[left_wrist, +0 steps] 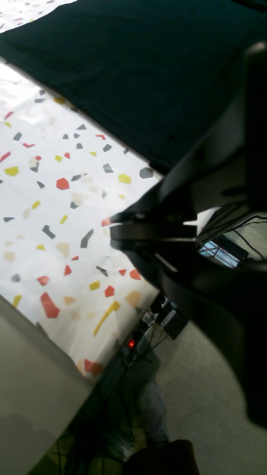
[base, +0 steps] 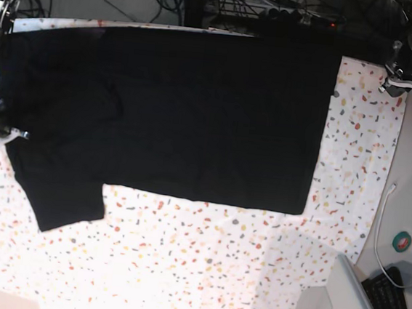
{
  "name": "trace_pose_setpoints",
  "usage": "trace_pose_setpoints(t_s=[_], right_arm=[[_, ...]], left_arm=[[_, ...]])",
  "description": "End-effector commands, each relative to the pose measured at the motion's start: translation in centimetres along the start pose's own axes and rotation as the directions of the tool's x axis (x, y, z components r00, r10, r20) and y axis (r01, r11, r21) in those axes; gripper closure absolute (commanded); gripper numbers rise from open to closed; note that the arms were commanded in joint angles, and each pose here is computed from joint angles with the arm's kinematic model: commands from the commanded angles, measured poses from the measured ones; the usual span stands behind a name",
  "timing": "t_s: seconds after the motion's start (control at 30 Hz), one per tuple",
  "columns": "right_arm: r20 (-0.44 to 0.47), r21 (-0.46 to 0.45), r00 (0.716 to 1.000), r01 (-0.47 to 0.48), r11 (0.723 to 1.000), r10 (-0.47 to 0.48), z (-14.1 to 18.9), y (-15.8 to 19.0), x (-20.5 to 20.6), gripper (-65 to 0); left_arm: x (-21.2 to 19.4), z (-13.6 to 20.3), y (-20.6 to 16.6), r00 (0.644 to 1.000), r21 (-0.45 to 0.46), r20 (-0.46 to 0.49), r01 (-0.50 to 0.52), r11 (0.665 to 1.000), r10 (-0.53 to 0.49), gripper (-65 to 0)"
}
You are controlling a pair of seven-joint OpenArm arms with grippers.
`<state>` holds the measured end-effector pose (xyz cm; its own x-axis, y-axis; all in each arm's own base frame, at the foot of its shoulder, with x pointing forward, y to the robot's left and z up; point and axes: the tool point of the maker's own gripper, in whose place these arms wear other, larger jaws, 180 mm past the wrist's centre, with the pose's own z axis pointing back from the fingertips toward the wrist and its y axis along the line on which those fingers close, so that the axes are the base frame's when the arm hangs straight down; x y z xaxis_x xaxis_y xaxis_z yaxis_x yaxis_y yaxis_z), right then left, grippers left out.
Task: Layout the t-shirt on the table in an organized manner, then fold the t-shirt properly
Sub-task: 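Grasp the shirt's sleeve corner with the right gripper and pull it flat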
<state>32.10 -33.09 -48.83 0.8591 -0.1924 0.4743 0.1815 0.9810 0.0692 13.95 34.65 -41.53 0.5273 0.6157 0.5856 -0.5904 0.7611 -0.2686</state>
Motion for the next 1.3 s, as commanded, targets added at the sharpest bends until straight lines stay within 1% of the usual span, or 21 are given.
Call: trace_pose_setpoints(t_s=[0.0,0.07,0.2,0.27,0.37,0.53,0.67,0.8,0.83,0.9,0.93,0.97,1.0,1.07,1.13,1.17,1.23,1.27], right_arm=[[0.082,-0.013,0.997,-0.016,1.0,0.017,1.2,-0.8,2.8,0.0],[0.123,-0.002,0.991,-0.048,0.999,0.048,1.9,0.7,3.3,0.0],[0.149,-0.011,0.988,-0.028,1.0,0.029,4.9,1.4,3.8,0.0],[0.133,-0.022,0.991,-0.005,1.0,0.008,6.2,1.3,3.4,0.0],[0.094,-0.029,0.996,0.003,1.0,0.0,7.1,1.5,1.9,0.0],[-0.001,-0.005,1.0,0.017,1.0,-0.017,6.8,2.8,-1.8,0.0],[-0.038,0.012,0.999,0.035,0.999,-0.035,6.3,3.8,-3.8,0.0],[-0.066,0.024,0.997,0.042,0.999,-0.04,6.2,4.4,-4.5,0.0],[-0.074,0.024,0.997,0.039,0.999,-0.037,6.2,4.4,-4.6,-7.8],[-0.038,0.015,0.998,0.048,0.999,-0.047,6.7,4.1,-3.7,-22.5],[-0.009,0.016,0.997,0.075,0.997,-0.074,6.9,4.0,-3.3,-29.3],[0.023,0.017,0.994,0.11,0.994,-0.11,7.0,3.8,-2.9,-34.1],[0.048,0.019,0.99,0.13,0.991,-0.131,7.1,3.7,-2.5,-36.0],[0.12,0.02,0.981,0.149,0.989,-0.15,7.3,3.4,-0.1,-36.3],[0.158,0.026,0.975,0.153,0.988,-0.155,7.1,3.1,1.8,-36.3],[0.172,0.033,0.972,0.157,0.987,-0.16,6.8,2.9,2.9,-36.3],[0.171,0.066,0.971,0.155,0.986,-0.164,5.4,3.5,5.1,-36.3],[0.167,0.068,0.973,0.15,0.986,-0.16,4.7,3.1,6.0,-36.3]], left_arm=[[1.2,0.4,0.0,0.999,-0.006,0.034,0.018,1.0,-0.018,0.0],[1.2,0.4,0.0,0.999,-0.006,0.034,0.018,1.0,-0.018,0.0],[1.1,0.4,-0.1,0.999,-0.007,0.033,0.019,1.0,-0.019,0.0],[1.1,0.4,-0.1,0.999,-0.006,0.033,0.018,1.0,-0.018,0.0],[1.2,0.3,-0.1,0.999,-0.007,0.035,0.018,1.0,-0.017,0.0],[1.3,0.3,-0.2,0.999,-0.008,0.037,0.017,1.0,-0.017,0.0],[1.3,0.2,-0.3,0.999,-0.009,0.037,0.018,1.0,-0.018,0.0],[1.3,0.2,-0.3,0.999,-0.009,0.037,0.018,1.0,-0.018,0.0],[1.3,0.2,-0.3,0.999,-0.009,0.037,0.018,1.0,-0.018,0.0],[1.2,0.3,-0.2,0.999,-0.008,0.034,0.019,1.0,-0.019,0.0],[1.3,0.3,-0.1,0.999,-0.006,0.036,0.02,1.0,-0.019,0.0],[1.2,0.3,-0.1,0.999,-0.005,0.035,0.02,1.0,-0.02,0.0],[1.2,0.3,-0.1,0.999,-0.005,0.035,0.02,1.0,-0.02,0.0],[1.2,0.3,-0.1,0.999,-0.005,0.035,0.02,1.0,-0.02,0.0],[1.2,0.3,-0.1,0.999,-0.005,0.035,0.02,1.0,-0.02,0.0],[1.2,0.3,-0.1,0.999,-0.005,0.035,0.02,1.0,-0.02,0.0],[1.2,0.3,-0.1,0.999,-0.005,0.035,0.02,1.0,-0.02,0.0],[1.2,0.3,-0.1,0.999,-0.005,0.035,0.02,1.0,-0.02,0.0]])
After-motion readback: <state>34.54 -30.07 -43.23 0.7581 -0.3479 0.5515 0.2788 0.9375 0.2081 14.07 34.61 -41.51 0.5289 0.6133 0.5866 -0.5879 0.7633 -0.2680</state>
